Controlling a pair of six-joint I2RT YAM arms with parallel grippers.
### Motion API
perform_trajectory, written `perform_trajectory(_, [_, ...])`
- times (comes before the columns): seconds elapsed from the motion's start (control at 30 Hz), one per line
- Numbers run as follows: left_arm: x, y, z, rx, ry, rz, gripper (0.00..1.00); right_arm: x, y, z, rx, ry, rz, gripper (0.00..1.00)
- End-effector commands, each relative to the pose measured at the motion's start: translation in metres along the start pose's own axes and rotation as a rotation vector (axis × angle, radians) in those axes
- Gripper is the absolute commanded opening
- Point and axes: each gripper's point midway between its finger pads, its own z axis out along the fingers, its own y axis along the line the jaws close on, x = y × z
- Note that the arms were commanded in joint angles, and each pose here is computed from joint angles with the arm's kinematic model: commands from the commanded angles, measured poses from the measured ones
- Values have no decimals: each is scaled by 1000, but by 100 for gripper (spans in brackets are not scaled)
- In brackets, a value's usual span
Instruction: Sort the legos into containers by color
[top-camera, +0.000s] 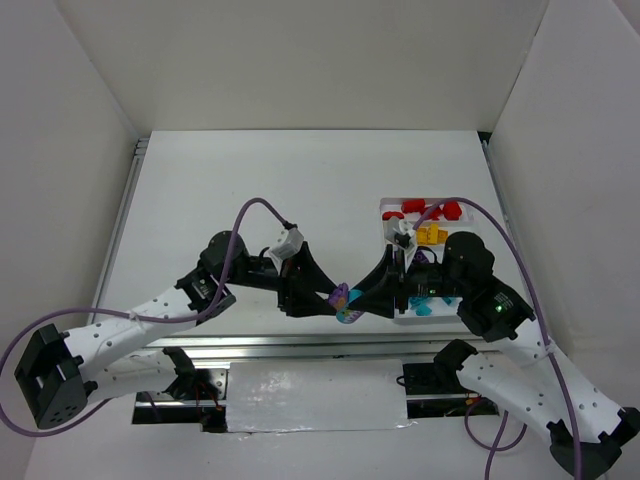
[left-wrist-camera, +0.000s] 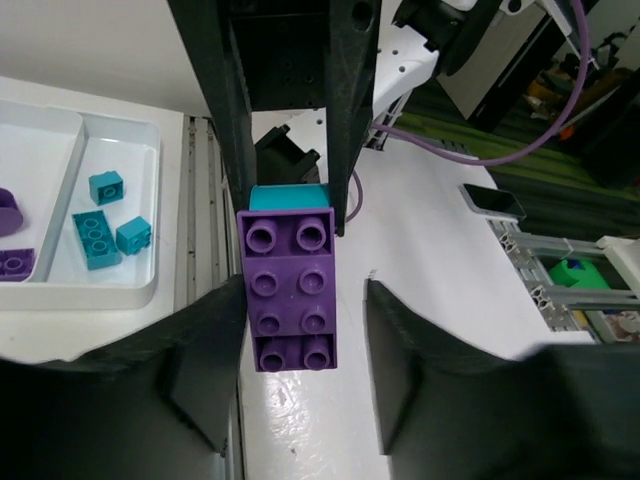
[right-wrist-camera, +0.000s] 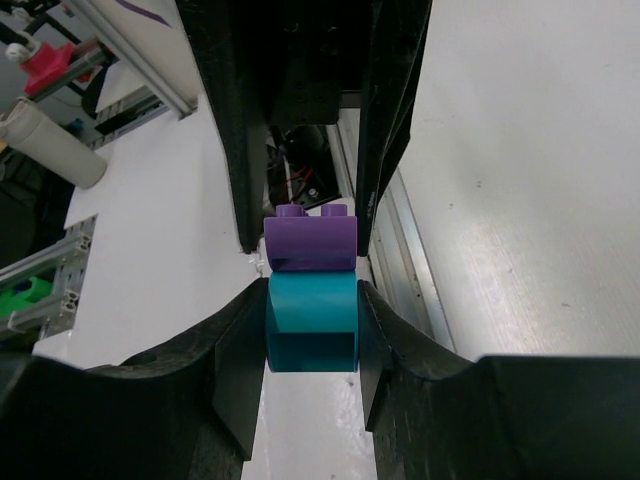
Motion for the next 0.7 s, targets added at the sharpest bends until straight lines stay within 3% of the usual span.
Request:
perform_trajectory(0.0, [-30, -24, 3, 110, -62, 103, 58, -18, 8, 1, -46, -42, -62, 0])
perform_trajectory(0.13, [-29, -24, 4, 121, -52, 100, 44, -19, 11, 3, -69, -56, -62, 0])
perform_trajectory(0.23, [-26, -21, 6, 127, -38, 84, 42, -24, 13, 2, -72, -81, -72, 0])
perform_trajectory(0.37, [-24, -19, 10, 143, -21, 56, 59, -26, 9, 4, -63, -83, -63, 0])
perform_trajectory(0.5, [-24, -20, 12, 157, -17, 49, 63, -24, 2, 8, -45, -75, -49, 0])
perform_trajectory(0.57, [-24, -21, 12, 160, -19, 51, 55, -25, 0, 9, -38, -82, -51, 0])
perform_trajectory(0.6, [-25, -22, 11, 163, -22, 58, 46, -25, -1, 10, -33, -83, -51, 0])
perform_trajectory(0.63, [-26, -22, 10, 159, -27, 60, 29, -24, -4, 10, -21, -78, -45, 0])
perform_trajectory(0.67, [-27, -22, 10, 152, -29, 67, 20, -23, -5, 10, -13, -75, -48, 0])
